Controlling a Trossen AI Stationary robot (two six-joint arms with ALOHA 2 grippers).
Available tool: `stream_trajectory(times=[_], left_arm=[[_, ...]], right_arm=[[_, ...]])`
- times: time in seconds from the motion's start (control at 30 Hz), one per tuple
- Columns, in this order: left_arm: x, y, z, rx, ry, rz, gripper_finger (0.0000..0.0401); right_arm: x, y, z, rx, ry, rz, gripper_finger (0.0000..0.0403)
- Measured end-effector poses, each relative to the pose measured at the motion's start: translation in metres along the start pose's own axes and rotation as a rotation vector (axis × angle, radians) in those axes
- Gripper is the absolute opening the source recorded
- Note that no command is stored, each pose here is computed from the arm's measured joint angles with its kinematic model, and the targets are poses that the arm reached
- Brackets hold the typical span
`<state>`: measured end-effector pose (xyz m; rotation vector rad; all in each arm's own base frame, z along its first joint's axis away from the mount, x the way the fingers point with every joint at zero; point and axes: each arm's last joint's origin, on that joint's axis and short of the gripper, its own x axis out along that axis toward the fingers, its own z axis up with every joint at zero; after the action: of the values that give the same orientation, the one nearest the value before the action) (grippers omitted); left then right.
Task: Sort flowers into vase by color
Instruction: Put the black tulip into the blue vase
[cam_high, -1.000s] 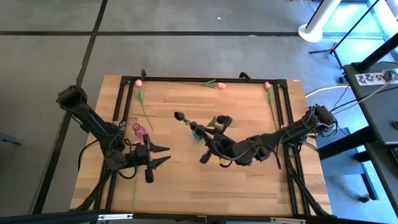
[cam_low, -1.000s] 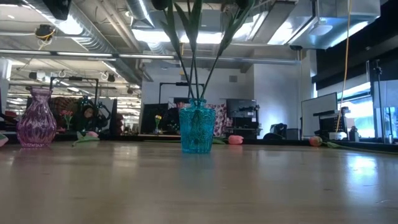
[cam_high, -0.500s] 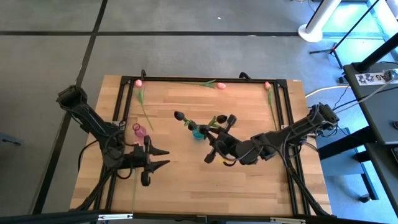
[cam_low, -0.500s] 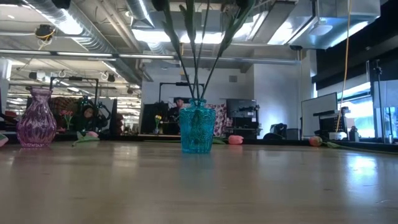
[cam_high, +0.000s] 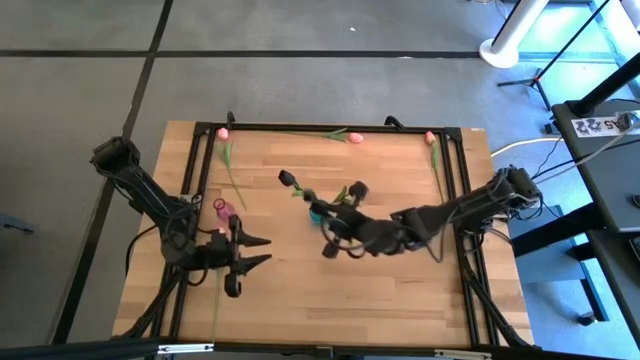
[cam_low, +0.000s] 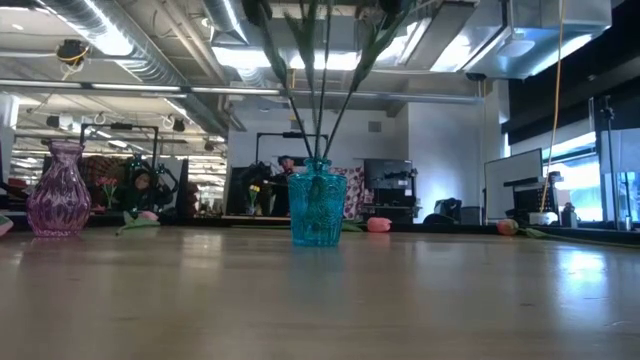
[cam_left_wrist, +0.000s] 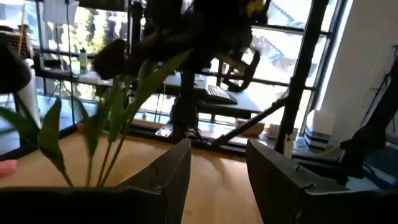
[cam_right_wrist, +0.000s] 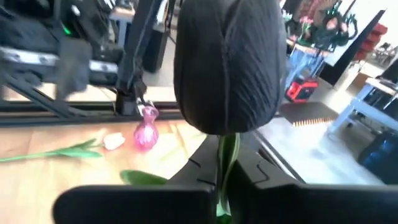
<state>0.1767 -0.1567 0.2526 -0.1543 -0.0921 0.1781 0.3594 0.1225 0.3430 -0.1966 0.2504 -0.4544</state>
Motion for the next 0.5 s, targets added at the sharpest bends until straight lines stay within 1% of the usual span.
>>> stream_trajectory(times=[0.17,0.3,0.4,0.5], left_arm=[[-0.004,0.005,0.01,-0.05,-0.009,-0.005,0.0151],[-0.01,0.012,0.017,-0.092,0.013,-0.011,0.0151],[-0.012,0.022,0.021,-0.102,0.043,0.008,0.0151],[-0.012,0.036,0.02,-0.106,0.112,0.021,0.0151]], right_arm=[[0.017,-0.001,-0.011,-0.013,0.043,-0.03,0.0016],[0.024,-0.002,-0.02,-0.006,0.095,-0.012,0.0024],[0.026,-0.005,-0.026,0.014,0.145,-0.011,0.005],[0.026,-0.006,-0.031,0.015,0.184,-0.019,0.0096]])
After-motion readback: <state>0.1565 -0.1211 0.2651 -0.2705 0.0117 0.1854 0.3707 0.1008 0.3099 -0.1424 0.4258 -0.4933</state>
